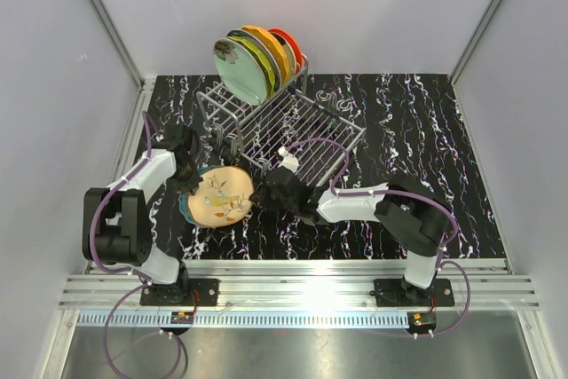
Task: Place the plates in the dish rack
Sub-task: Grab a plate with the right arm
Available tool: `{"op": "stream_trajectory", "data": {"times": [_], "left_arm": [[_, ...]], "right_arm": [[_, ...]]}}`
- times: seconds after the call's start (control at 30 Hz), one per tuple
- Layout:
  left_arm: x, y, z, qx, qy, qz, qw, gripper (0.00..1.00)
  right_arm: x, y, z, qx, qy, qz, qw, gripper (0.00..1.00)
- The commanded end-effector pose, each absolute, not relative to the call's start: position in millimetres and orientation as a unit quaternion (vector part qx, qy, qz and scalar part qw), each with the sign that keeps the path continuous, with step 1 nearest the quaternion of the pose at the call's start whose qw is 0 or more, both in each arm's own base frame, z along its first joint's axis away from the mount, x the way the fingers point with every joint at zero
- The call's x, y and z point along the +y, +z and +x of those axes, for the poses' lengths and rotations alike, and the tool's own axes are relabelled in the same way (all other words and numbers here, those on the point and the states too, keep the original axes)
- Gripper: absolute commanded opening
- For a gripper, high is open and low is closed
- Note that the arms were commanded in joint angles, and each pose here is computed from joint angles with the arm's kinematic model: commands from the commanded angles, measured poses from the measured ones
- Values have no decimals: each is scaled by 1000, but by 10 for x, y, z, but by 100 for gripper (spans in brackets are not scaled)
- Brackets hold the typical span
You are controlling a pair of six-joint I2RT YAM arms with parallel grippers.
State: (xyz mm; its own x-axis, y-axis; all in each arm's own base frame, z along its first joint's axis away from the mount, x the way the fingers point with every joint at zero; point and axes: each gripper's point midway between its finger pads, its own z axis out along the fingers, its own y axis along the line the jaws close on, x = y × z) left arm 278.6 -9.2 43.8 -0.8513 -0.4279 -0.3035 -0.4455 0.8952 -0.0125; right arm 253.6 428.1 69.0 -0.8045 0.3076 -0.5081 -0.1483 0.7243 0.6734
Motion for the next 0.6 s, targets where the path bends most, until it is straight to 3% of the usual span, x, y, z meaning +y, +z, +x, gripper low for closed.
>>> {"op": "stream_trajectory", "data": {"times": [0.0,0.2,0.57], "left_arm": [[-40,548,2872,956,37,-238,170,0],[-71,505,2859,957,31,-239,161,0],[-109,482,2867,958,21,-238,157,0]], "right_arm": [[4397,880,2543,857,399,43,322,25],[4458,840,2550,859,402,42,315,32],[4623,795,2572,860,411,38,301,35]]}}
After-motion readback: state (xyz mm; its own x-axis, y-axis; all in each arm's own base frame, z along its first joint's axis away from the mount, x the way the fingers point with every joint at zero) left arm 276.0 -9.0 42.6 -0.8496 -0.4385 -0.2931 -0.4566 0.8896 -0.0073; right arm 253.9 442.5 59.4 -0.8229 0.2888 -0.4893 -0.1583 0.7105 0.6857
